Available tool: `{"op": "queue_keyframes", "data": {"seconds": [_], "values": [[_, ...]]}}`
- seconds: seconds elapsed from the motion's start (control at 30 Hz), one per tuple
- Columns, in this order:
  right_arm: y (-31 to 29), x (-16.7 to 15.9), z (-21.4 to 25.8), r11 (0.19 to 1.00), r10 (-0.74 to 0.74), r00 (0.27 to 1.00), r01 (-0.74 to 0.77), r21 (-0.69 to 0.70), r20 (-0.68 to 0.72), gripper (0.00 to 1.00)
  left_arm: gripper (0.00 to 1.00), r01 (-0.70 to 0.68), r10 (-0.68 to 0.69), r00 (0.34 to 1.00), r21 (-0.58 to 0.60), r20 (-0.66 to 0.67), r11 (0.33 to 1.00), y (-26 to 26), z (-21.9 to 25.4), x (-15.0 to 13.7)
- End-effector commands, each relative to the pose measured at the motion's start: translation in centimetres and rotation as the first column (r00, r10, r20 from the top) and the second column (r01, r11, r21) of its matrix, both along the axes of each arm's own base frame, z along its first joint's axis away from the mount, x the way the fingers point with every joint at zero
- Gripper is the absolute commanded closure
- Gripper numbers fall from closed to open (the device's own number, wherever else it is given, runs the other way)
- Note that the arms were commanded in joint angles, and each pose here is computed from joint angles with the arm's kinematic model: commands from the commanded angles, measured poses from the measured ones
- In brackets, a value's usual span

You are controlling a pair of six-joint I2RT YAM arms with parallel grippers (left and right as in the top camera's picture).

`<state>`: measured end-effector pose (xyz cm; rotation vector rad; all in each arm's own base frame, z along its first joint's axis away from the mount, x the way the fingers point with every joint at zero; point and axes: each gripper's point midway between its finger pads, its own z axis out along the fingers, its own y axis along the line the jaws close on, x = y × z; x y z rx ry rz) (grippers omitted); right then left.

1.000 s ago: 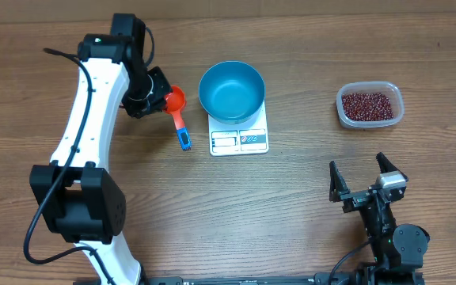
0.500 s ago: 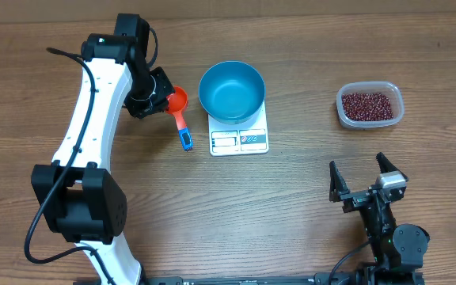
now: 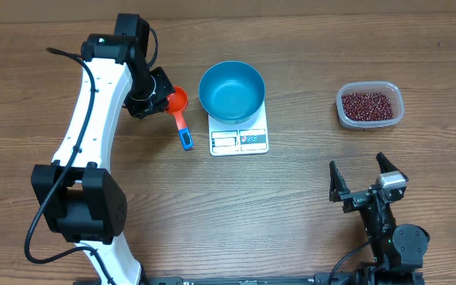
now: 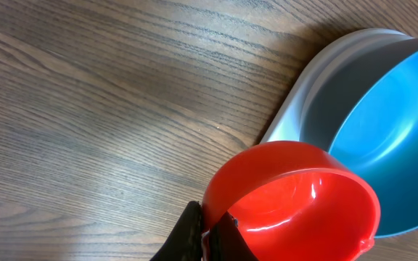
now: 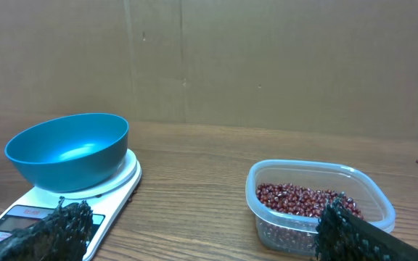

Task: Scoop item into bowl and weigh 150g on scale
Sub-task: 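Carry the red scoop right toward the teal bowl on the scale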

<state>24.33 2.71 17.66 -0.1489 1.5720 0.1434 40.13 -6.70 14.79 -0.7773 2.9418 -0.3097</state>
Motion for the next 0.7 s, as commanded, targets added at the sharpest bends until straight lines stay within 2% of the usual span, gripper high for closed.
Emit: {"op": "queue_keyframes", "data": {"seconds": [0.0, 0.67], "values": [[0.11, 0.0, -0.22, 1.0, 0.004, 1.0, -0.004, -0.002, 0.002, 0.0, 0.96, -0.01, 0.009, 0.999, 0.007, 0.053, 1.0, 0.09, 1.83, 0.41], [0.11, 0.0, -0.22, 1.0, 0.004, 1.0, -0.004, -0.002, 0.002, 0.0, 0.96, -0.023, 0.023, 0.999, 0.0, 0.048, 1.0, -0.65, 1.84, 0.29]]}}
